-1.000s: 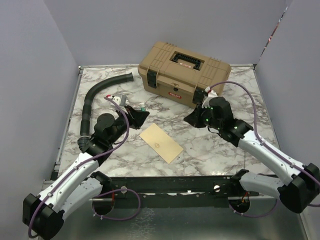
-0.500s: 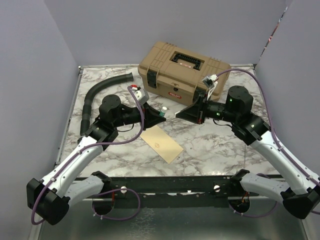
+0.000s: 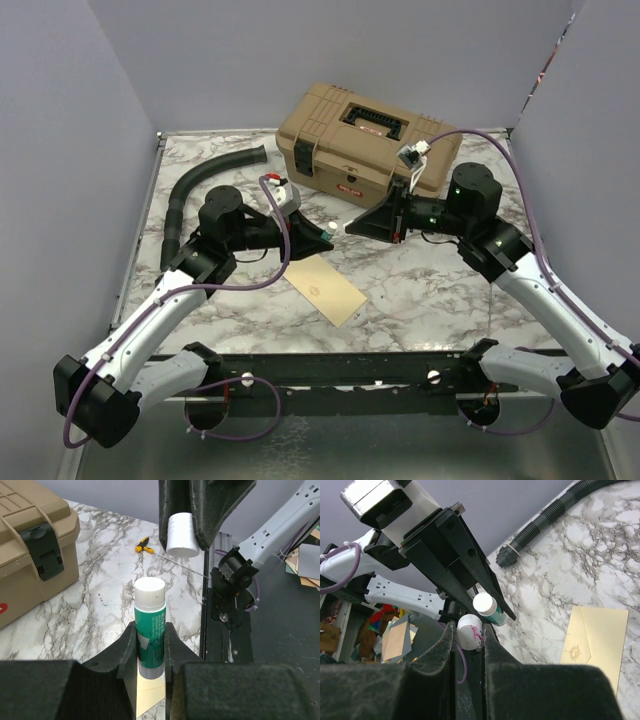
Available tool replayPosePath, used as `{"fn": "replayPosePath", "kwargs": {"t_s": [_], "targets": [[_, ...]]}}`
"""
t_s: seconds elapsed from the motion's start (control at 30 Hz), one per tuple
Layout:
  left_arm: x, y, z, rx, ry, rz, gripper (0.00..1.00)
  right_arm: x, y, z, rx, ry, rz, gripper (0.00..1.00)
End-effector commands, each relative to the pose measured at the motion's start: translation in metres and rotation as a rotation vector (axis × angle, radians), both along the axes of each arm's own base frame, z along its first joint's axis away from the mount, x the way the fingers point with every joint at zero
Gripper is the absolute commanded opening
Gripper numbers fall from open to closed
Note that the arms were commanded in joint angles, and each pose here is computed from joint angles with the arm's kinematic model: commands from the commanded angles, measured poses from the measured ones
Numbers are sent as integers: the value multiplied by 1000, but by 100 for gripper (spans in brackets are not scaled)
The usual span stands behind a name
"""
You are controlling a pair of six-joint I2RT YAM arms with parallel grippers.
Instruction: Place the letter into the envelope and seal it
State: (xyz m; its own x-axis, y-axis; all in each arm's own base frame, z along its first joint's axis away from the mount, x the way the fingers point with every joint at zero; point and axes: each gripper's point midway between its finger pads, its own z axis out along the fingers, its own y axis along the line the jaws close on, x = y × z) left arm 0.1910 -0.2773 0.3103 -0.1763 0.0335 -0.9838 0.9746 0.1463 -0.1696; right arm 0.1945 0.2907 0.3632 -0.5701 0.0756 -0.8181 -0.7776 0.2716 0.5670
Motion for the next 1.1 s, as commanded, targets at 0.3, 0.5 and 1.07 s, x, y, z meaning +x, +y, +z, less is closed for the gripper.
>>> {"fn": "replayPosePath", "kwargs": {"t_s": [0.3,0.5,1.07], "targets": [[-2,-9,19,-18,-59,-75,0,8,9,5,32,11,28,1],[-3,-12,22,-21,-69,-87,0,10,11,1,25,26,30,1],[-6,-25,18,-7,-62,-175,0,-7,7,-8,-66,81,110,0]]}}
